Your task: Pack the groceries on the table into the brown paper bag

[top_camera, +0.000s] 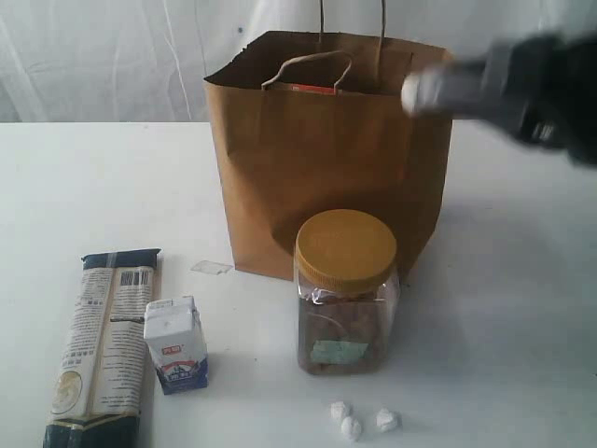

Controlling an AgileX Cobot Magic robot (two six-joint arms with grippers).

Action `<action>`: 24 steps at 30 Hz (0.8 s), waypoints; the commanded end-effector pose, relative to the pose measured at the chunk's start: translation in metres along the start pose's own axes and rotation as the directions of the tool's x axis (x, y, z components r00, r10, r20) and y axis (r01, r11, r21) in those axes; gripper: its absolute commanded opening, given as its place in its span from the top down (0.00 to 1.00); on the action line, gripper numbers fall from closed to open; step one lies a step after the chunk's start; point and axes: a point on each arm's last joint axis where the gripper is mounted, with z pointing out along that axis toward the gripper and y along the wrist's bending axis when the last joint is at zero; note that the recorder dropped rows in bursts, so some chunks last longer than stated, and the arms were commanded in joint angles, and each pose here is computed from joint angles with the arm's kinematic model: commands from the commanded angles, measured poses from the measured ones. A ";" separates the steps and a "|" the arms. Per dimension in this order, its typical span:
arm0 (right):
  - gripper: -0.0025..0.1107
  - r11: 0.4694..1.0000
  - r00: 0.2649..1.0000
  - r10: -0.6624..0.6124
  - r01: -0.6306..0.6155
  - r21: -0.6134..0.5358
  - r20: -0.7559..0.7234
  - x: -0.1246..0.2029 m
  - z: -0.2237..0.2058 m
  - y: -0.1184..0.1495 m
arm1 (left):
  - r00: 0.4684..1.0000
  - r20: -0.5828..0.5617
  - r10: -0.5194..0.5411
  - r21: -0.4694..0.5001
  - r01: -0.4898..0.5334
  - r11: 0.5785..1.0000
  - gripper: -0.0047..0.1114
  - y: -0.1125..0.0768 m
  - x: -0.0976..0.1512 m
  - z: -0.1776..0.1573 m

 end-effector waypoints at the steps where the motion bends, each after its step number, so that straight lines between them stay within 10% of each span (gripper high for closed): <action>1: 0.98 0.999 0.981 -0.002 -0.006 0.043 0.195 -0.040 0.004 0.003 | 1.000 0.002 0.015 -0.002 -0.015 1.000 0.96 0.001 0.001 0.000; 8: 0.98 0.969 0.971 -0.195 0.168 0.183 0.139 -0.065 0.081 -0.026 | 1.000 0.002 0.015 -0.002 -0.015 1.000 0.96 0.001 0.001 0.000; 24: 0.89 0.957 0.987 -0.154 0.138 0.255 0.044 -0.045 0.136 -0.061 | 1.000 0.002 0.015 -0.002 -0.015 1.000 0.96 0.001 0.001 0.000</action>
